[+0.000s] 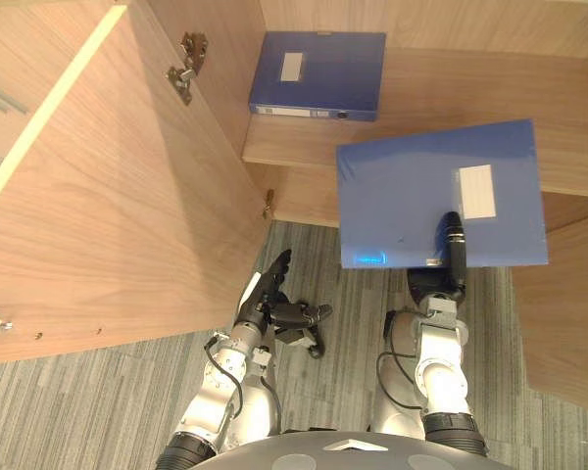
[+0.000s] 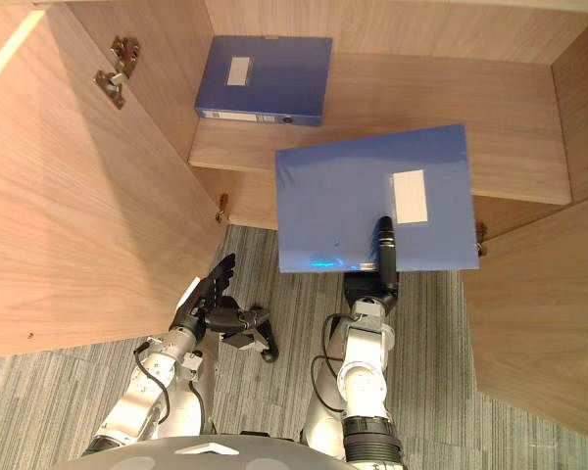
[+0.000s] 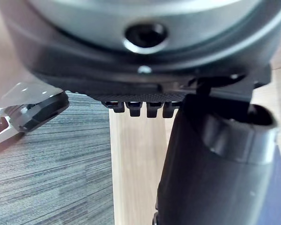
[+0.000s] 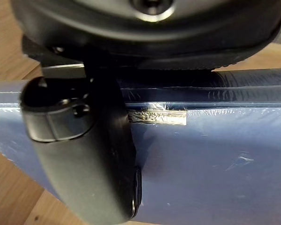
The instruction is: Walk over to the cabinet, pick up the folder, carry it to the office cabinet, place the folder inside the office cabinet, then close the office cabinet door
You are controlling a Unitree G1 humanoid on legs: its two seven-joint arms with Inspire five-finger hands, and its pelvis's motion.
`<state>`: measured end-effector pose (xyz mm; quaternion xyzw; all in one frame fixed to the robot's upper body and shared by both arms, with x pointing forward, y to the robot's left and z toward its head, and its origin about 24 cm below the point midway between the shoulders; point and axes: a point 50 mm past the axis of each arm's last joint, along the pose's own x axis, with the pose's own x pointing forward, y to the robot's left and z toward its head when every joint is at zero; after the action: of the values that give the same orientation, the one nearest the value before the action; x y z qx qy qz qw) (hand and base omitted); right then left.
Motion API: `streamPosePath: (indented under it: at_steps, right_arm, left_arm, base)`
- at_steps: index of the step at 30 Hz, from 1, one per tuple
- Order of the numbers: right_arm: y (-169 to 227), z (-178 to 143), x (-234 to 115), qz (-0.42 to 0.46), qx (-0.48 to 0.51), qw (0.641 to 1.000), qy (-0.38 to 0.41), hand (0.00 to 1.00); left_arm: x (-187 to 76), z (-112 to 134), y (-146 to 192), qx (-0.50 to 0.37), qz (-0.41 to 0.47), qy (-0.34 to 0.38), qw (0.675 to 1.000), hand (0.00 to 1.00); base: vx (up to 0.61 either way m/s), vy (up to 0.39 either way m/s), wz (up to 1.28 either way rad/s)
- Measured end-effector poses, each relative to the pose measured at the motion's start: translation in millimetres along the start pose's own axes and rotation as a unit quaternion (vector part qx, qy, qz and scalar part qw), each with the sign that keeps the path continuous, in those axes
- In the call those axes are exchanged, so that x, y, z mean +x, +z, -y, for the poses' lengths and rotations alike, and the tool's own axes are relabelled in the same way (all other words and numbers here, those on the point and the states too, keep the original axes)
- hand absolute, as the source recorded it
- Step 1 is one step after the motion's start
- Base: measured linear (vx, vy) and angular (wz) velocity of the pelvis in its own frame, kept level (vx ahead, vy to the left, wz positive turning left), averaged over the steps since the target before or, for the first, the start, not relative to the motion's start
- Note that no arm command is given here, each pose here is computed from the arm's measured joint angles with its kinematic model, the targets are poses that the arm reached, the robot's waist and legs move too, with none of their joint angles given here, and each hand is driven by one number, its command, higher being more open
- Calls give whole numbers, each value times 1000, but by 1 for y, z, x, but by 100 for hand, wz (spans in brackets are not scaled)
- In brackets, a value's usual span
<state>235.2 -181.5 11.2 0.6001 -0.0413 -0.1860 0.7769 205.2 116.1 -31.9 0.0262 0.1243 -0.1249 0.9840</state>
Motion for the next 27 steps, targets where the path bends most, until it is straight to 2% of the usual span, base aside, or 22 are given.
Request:
streamPosePath:
  at_steps: [5,18,27]
  right_arm:
    - [-4,9,1,-23,-7,1000,-19,0]
    - [9,0,9,22,4,1000,-4,0]
    - [12,-21,4,27,5,998,61,0]
  left_arm:
    - [4,-1,6,-8,9,0,1000,100]
    - [6,-1,15,-11,27,1,1000,100]
    - [6,-4,32,-7,62,11,998,100]
  base:
    - [-5,-34,4]
    - [7,6,-2]
    - [52,18,-13]
